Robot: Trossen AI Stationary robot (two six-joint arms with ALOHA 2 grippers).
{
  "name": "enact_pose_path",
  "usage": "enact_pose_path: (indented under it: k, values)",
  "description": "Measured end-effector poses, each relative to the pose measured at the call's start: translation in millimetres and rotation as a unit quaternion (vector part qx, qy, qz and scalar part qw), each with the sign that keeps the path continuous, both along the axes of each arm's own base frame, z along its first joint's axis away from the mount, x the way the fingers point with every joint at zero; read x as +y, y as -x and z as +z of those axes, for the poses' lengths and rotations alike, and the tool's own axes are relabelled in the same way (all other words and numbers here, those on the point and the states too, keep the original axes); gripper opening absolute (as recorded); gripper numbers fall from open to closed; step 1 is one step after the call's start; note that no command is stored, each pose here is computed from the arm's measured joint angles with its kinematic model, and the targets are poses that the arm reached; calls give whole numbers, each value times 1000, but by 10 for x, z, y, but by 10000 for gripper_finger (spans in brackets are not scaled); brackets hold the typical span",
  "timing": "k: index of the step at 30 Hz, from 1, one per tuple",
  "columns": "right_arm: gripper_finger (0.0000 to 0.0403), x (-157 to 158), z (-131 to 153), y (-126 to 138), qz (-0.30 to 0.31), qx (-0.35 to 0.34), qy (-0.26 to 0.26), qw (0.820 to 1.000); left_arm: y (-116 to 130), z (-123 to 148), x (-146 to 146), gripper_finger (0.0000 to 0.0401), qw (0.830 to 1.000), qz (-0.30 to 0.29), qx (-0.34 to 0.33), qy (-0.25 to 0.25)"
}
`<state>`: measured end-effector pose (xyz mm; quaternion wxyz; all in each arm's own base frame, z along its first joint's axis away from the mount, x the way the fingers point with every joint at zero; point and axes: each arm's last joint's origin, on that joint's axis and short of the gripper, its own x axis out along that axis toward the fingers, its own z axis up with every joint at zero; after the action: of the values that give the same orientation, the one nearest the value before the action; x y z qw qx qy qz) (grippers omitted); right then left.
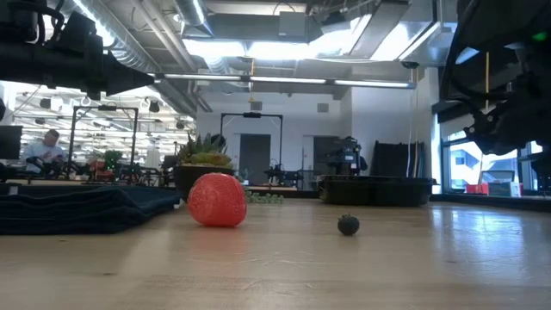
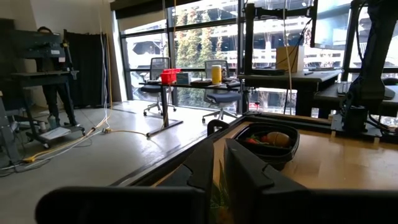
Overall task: Pick and placing Produce into tupperware
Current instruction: Put the top blackberry into the black container
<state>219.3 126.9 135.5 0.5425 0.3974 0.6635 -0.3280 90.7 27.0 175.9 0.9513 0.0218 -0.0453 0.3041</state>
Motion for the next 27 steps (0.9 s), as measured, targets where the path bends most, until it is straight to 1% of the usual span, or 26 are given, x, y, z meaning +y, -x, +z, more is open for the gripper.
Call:
enact_pose_path:
  k: [18,22,27]
  values:
    - [211,19,-61,-32,-1,7,-7,1000,0,0,0,61,1000,0,0,0]
    - [187,21,-64,-34,-1,6,-9,1000,0,-1,0,61,1000,0,0,0]
    - [139,23,-66,-37,-1,6,-10,1000,0,-1,0,50,1000,0,0,0]
